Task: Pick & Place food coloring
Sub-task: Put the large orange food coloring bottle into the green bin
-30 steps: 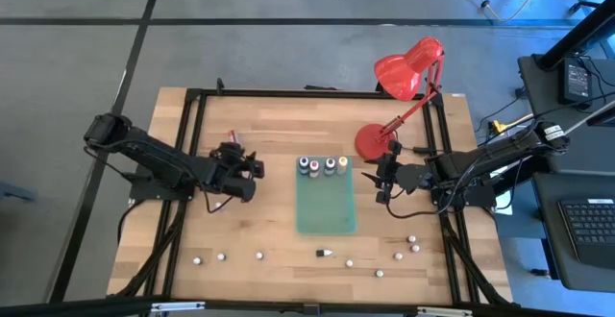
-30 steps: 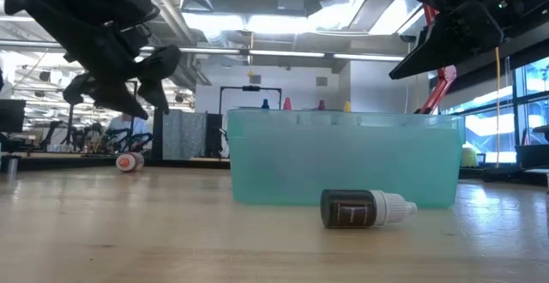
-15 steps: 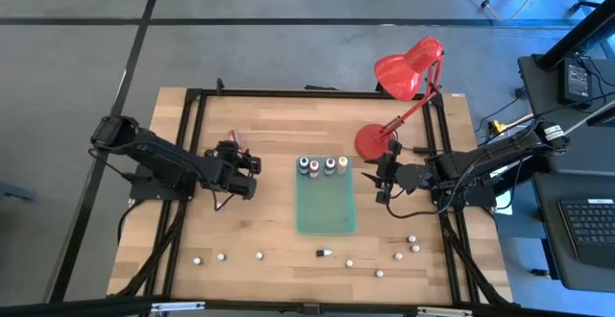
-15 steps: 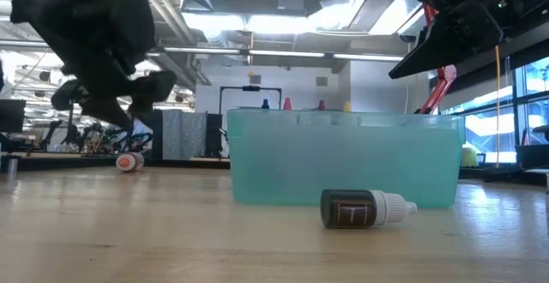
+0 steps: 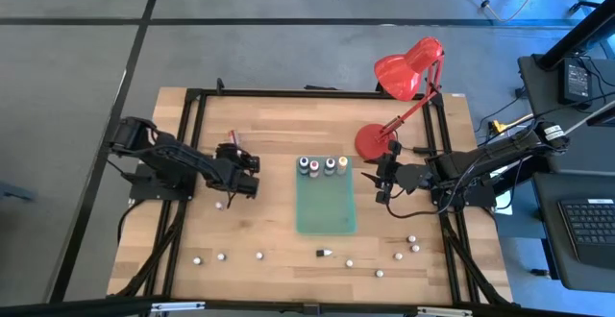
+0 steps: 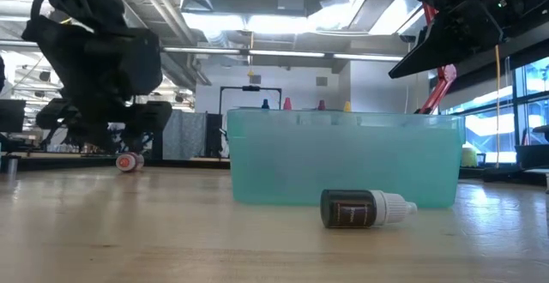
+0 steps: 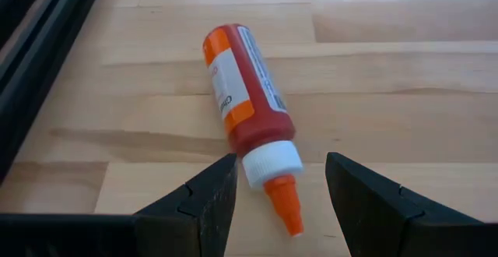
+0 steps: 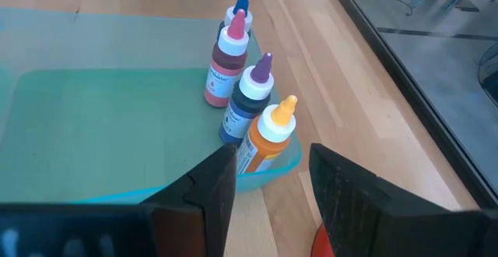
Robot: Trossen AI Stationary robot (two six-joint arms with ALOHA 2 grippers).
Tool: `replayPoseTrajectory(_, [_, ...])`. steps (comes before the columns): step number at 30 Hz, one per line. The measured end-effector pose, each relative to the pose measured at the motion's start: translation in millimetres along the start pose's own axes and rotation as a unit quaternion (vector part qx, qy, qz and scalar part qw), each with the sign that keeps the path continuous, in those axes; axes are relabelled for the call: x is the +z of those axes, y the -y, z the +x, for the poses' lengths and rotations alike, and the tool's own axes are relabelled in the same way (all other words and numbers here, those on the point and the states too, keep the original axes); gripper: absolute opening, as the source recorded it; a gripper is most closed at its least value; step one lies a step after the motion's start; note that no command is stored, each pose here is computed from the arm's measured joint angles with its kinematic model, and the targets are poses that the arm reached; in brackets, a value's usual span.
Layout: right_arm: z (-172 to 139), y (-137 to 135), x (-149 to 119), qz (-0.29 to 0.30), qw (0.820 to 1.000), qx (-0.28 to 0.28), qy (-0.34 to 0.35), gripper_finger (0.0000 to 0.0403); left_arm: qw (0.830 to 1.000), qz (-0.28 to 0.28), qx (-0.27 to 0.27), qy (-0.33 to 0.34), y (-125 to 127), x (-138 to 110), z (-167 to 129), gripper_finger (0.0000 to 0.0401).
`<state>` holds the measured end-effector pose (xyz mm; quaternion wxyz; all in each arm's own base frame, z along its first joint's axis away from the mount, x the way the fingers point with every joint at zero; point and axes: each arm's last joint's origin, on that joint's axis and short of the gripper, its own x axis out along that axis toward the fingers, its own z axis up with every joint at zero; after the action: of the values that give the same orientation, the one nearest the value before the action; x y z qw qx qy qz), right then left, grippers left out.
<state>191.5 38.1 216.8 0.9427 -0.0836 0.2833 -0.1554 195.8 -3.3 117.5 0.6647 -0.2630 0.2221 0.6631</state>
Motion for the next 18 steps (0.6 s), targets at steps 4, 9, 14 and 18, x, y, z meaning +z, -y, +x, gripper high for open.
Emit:
replayPoseTrajectory(4, [0.0, 0.0, 0.0, 0.000, 1.000, 0.000, 0.000, 0.0165, 1.000, -0.005, 0.003, 0.009, 0.6, -2.2, 2.4, 0.0192])
replayPoseTrajectory(9, [0.0, 0.0, 0.0, 0.000, 1.000, 0.000, 0.000, 0.0165, 1.000, -0.008, 0.016, 0.016, 0.8, -8.1, 7.6, 0.0191])
replayPoseTrajectory(14, [0.0, 0.0, 0.0, 0.000, 1.000, 0.000, 0.000, 0.0165, 0.998, -0.031, 0.041, 0.023, 0.0, -14.1, 17.3, 0.0191])
replayPoseTrajectory(18, [0.0, 0.0, 0.0, -0.001, 1.000, 0.000, 0.000, 0.0165, 0.997, -0.045, 0.058, 0.028, -0.7, -19.1, 24.0, 0.0191])
